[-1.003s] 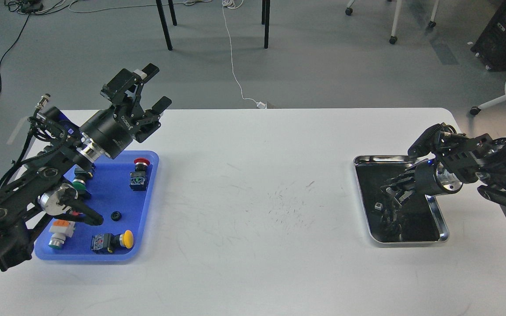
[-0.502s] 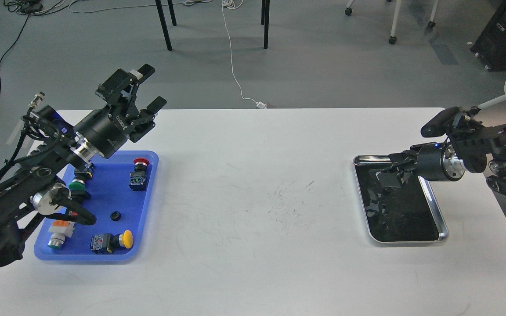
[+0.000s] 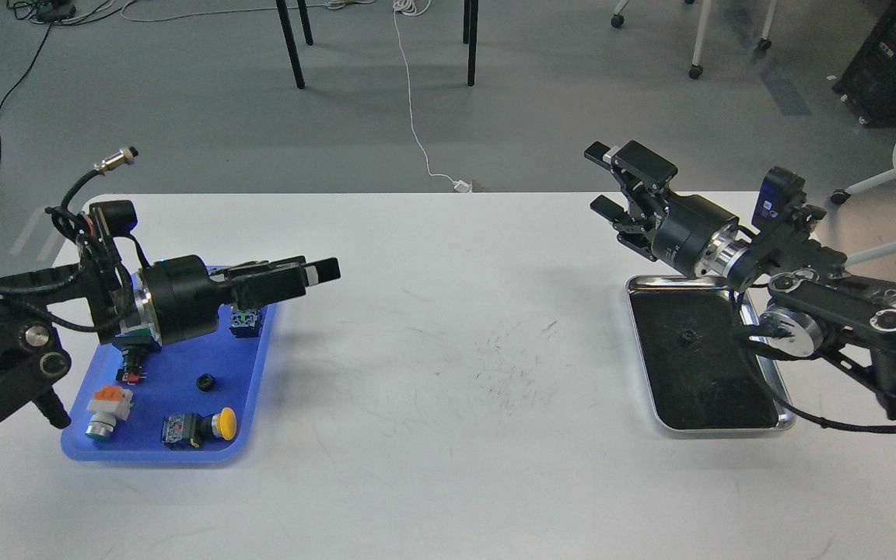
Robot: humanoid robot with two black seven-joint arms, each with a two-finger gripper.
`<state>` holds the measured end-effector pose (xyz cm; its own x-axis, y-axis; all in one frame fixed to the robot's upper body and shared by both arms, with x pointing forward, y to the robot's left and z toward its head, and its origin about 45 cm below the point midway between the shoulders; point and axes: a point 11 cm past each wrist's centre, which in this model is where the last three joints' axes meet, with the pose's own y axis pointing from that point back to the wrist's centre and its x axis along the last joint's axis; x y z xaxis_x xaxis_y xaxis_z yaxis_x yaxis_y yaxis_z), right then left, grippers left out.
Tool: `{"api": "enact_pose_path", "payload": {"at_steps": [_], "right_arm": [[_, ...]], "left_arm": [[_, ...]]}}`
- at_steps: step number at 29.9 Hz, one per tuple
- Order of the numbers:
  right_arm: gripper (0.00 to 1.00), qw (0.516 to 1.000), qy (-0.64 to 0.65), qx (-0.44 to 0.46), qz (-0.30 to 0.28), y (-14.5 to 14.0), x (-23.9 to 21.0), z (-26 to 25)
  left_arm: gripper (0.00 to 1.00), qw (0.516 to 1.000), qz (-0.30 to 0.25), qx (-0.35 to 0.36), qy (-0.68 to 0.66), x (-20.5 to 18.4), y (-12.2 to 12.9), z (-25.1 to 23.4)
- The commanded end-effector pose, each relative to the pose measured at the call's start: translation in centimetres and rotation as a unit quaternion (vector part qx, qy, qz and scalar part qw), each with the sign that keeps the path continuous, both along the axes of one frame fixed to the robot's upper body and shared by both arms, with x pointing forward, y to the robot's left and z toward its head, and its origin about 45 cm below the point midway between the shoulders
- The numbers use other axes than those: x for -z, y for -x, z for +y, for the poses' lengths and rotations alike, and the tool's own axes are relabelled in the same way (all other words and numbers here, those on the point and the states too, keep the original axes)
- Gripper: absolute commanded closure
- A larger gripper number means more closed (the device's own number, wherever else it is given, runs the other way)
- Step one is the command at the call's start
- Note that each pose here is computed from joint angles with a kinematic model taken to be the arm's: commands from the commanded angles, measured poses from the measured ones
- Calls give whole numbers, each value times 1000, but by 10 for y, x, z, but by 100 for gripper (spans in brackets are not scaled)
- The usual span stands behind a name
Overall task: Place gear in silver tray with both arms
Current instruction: 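Raise and withdraw the right gripper from the silver tray, then grasp another black gear in the blue tray with the left gripper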
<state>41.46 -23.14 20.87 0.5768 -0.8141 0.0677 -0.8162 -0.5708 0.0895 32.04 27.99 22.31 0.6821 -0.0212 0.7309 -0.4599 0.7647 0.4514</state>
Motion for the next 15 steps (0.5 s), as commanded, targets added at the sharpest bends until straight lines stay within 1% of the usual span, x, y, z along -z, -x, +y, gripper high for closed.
{"api": "enact_pose_path", "payload": {"at_steps": [1,4,6,9,15], "right_arm": [[2,994,-94,46,29,2,8,-1],[2,979,-176,77,64,7,17,-11],[2,972,-205,89,70,9,18,-18],[2,970,-211,94,76,13,23,-21],[2,970,-211,93,75,13,23,-21]], "left_arm": [[3,983,-58,56,-163,9,7,26],[6,961,-82,79,-254,14,10,49],[10,958,-69,80,-267,20,15,57],[17,954,-49,83,-283,31,19,66],[31,952,-19,45,-303,49,14,94]]}}
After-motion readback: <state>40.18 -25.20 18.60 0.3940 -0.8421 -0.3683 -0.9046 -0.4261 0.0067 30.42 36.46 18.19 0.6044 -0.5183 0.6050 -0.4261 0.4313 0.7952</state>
